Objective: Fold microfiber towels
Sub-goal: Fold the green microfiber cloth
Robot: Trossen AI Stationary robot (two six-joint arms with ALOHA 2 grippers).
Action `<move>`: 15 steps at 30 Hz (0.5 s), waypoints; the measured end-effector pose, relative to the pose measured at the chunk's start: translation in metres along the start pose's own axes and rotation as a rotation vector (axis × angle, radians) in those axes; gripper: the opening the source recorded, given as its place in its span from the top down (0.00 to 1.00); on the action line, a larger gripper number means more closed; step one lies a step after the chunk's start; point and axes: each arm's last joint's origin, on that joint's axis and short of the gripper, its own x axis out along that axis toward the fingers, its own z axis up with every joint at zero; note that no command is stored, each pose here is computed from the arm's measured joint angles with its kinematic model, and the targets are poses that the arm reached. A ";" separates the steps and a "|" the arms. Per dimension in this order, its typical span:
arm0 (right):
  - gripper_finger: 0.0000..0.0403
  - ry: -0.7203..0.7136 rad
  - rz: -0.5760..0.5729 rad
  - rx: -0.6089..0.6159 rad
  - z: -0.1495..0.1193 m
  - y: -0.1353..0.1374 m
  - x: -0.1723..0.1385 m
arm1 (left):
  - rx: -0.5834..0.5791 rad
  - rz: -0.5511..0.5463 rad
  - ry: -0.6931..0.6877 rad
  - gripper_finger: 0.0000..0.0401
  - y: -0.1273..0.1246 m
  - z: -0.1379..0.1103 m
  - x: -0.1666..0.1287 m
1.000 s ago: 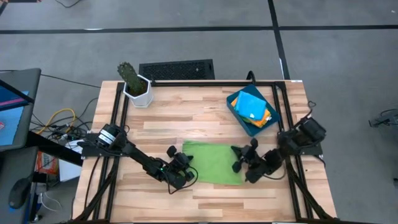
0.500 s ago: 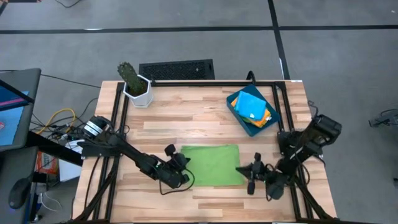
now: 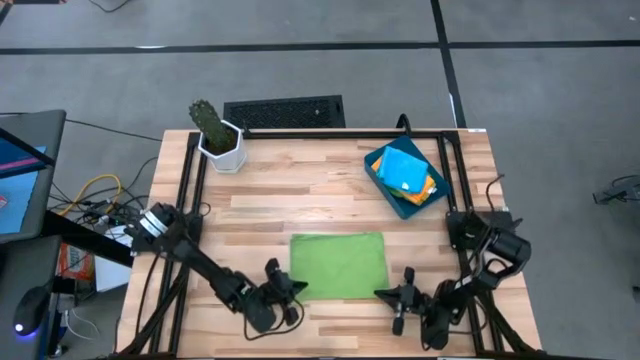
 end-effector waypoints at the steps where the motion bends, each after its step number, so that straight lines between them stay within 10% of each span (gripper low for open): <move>1: 0.94 -0.003 -0.002 -0.007 0.000 0.002 0.000 | -0.007 0.001 0.010 0.98 0.000 -0.007 -0.001; 15: 0.93 -0.056 0.089 -0.006 0.070 0.025 -0.018 | -0.011 0.076 0.174 0.98 0.012 -0.031 -0.004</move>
